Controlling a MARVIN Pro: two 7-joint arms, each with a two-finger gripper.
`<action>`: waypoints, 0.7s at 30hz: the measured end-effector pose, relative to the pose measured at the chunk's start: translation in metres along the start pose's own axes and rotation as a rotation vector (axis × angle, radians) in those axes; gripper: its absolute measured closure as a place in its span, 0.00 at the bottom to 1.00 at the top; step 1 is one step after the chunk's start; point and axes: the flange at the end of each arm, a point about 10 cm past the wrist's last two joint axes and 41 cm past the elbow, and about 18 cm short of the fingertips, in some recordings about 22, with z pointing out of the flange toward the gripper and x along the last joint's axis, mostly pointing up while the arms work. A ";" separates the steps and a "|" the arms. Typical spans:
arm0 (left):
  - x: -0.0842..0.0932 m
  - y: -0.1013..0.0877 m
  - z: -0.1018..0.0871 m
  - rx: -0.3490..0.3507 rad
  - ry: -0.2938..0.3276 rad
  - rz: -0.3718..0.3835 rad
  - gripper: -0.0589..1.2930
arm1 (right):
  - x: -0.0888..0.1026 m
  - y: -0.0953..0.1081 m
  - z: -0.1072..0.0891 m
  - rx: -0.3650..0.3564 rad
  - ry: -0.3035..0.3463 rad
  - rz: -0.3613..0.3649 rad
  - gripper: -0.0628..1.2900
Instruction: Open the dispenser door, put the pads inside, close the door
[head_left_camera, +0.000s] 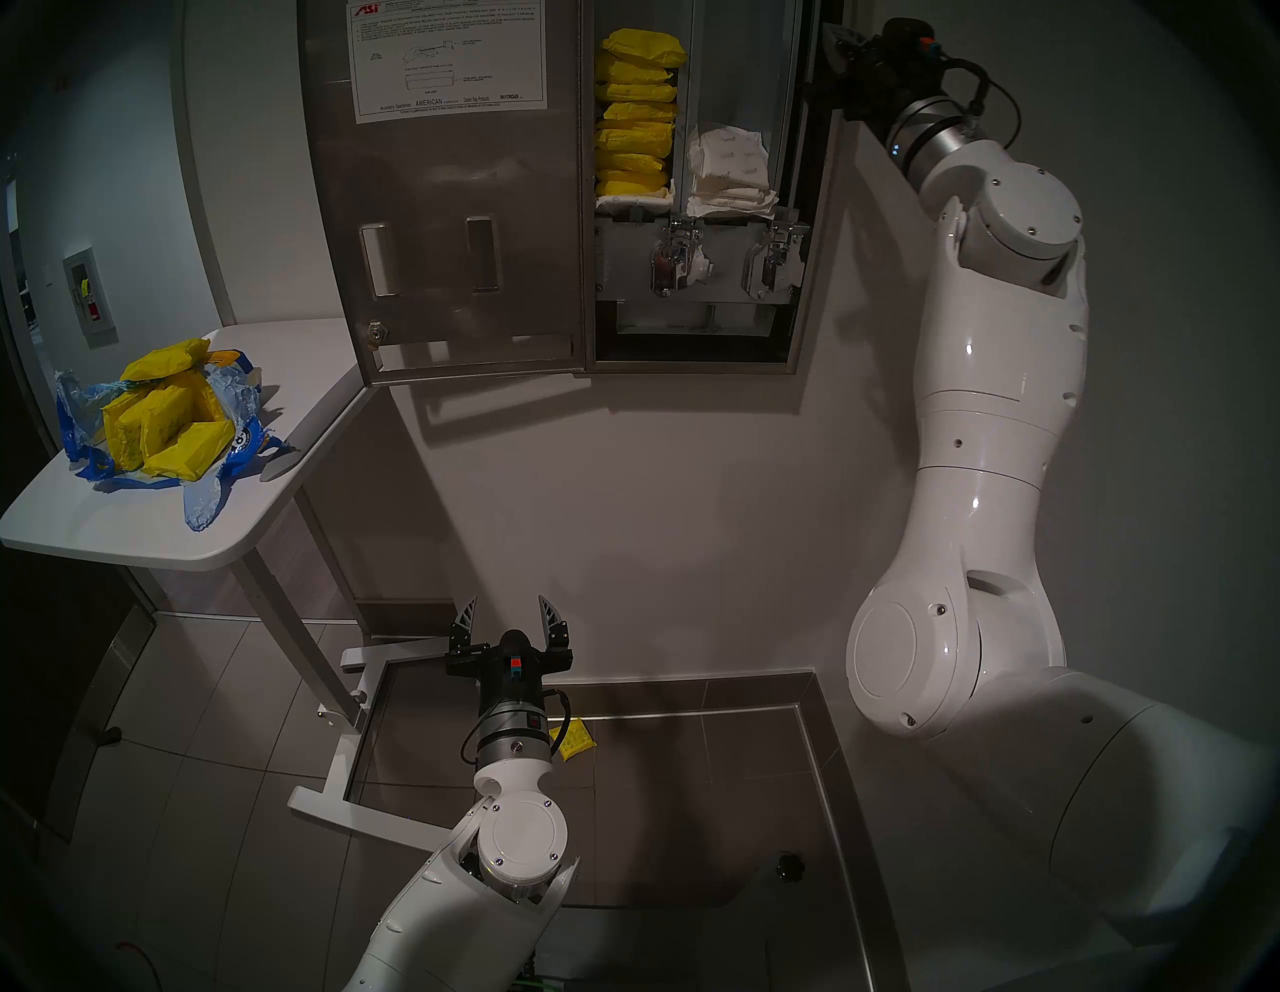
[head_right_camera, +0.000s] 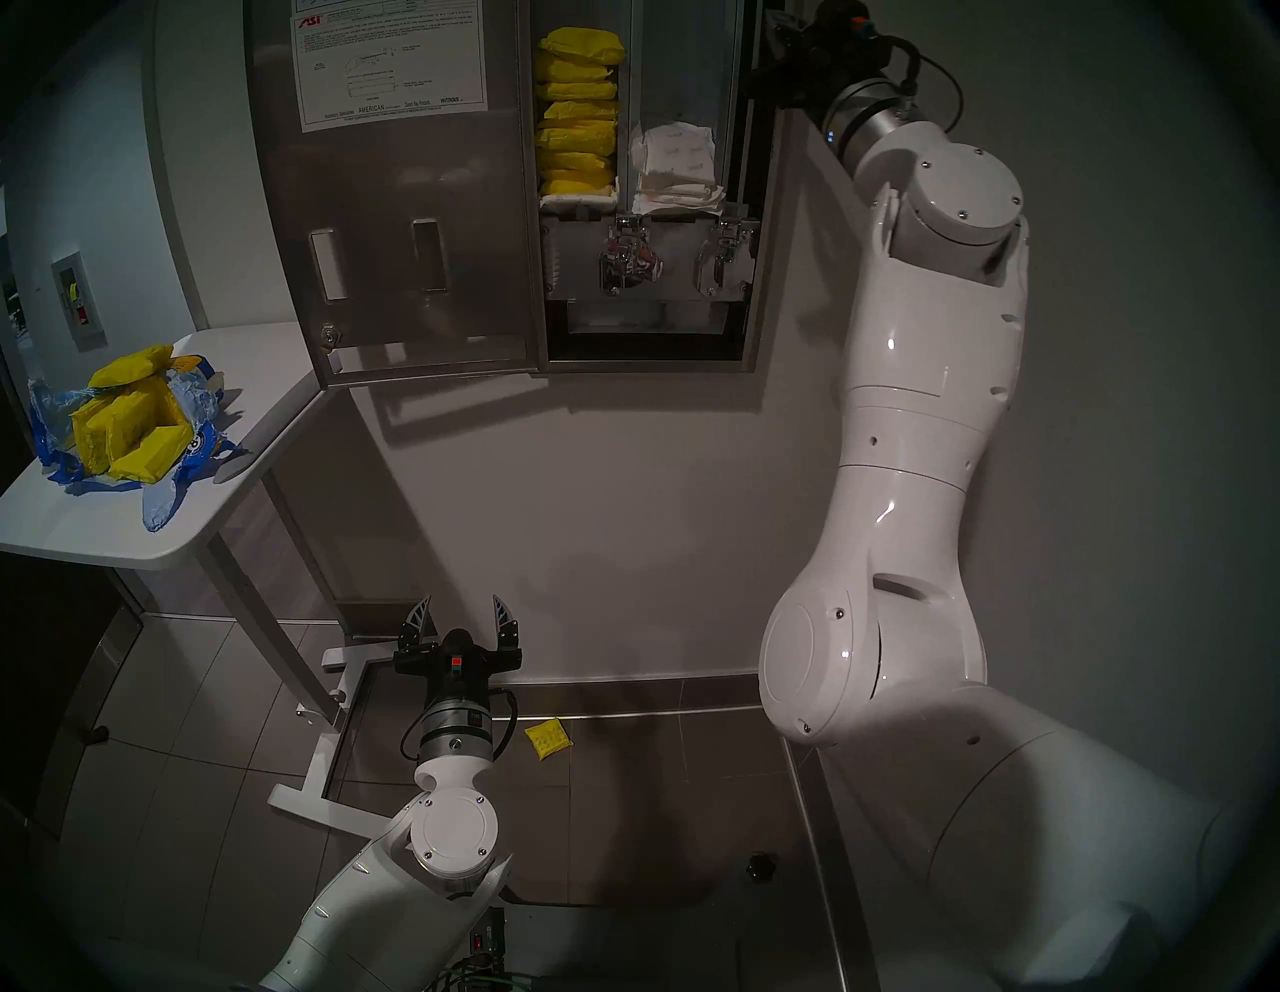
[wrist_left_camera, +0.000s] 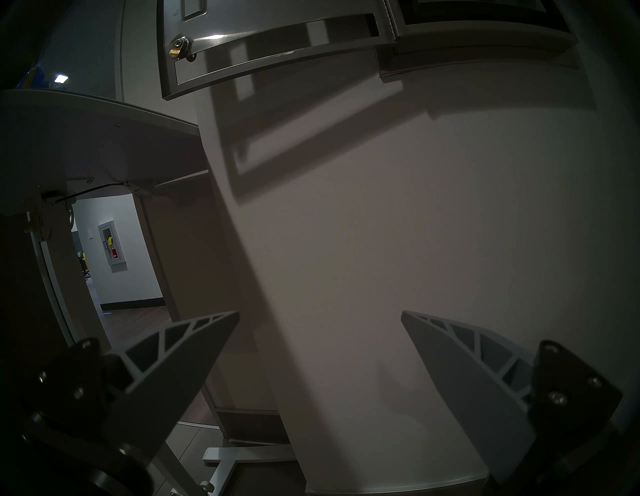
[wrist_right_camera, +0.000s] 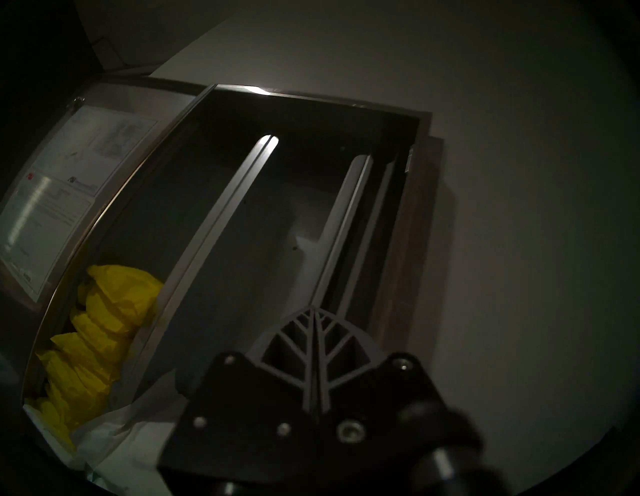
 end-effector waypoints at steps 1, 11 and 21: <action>0.000 0.000 0.000 0.000 0.000 0.000 0.01 | 0.002 0.005 -0.004 -0.009 0.001 0.003 0.98; 0.001 0.000 0.000 0.001 0.002 -0.001 0.01 | -0.005 0.050 -0.060 -0.135 -0.080 0.053 0.98; 0.001 0.000 0.001 0.002 0.003 -0.002 0.01 | -0.043 0.066 -0.131 -0.248 -0.290 0.152 0.98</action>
